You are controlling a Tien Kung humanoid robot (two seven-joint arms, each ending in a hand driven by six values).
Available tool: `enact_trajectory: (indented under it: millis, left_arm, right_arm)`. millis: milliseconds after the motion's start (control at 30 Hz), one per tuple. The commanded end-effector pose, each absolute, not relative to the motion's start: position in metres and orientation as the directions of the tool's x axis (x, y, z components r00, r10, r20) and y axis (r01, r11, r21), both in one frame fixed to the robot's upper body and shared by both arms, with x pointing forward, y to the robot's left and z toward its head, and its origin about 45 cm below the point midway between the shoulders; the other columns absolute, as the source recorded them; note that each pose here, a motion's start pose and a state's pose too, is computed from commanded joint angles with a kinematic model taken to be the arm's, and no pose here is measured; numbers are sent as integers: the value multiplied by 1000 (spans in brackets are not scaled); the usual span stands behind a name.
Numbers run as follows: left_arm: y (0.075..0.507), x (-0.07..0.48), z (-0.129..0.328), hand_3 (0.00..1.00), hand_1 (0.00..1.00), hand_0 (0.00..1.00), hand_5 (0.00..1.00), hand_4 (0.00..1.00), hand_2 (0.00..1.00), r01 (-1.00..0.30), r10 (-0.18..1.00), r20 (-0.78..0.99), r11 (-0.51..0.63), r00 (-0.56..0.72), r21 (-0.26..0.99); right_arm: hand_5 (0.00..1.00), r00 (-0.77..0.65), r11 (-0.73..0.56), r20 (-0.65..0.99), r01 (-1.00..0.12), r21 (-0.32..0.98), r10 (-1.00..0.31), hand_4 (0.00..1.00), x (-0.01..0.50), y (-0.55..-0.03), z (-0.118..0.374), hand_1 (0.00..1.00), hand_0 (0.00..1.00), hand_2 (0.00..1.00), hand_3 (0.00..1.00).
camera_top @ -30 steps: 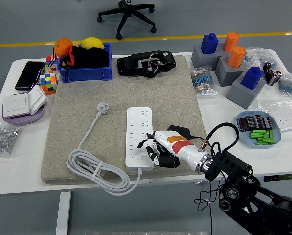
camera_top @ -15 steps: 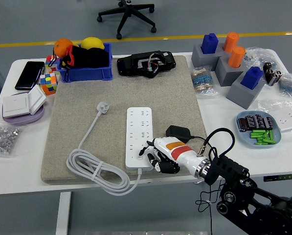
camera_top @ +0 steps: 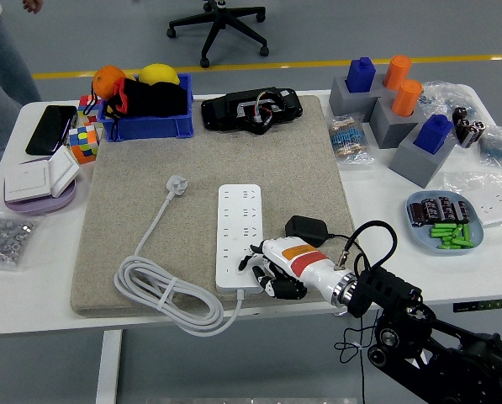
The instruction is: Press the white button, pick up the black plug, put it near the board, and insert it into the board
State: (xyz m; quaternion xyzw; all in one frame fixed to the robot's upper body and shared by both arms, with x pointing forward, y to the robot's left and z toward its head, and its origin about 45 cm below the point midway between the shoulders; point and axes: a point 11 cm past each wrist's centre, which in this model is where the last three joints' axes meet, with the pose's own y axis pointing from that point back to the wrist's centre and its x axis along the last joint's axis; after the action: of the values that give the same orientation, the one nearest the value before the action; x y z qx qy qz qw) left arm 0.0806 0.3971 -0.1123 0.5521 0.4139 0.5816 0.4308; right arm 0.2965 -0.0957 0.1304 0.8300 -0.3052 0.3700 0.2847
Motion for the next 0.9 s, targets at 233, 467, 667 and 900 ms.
enact_trajectory:
  millis: [233,467,667,900]
  left_arm:
    - [397,80,-112,577,496,463,271,590,511,-42,958,287,-287,-12,957]
    - [398,78,-112,577,496,466,274,591,512,-37,958,288,-288,-5,957]
    - [399,79,-112,577,496,466,272,592,512,-38,957,289,-289,1,957]
    - [399,79,-112,577,496,466,271,592,513,-35,957,290,-290,4,957]
  right_arm:
    - [2,545,-648,788,-716,260,-286,350,297,-98,125,2,2,64,581]
    - [2,540,-657,789,-713,244,-293,350,296,-96,129,2,2,64,575]
    - [2,543,-660,791,-709,250,-284,350,296,-96,127,2,2,64,576]
    - [2,541,-667,792,-704,243,-283,351,295,-95,129,2,2,64,577]
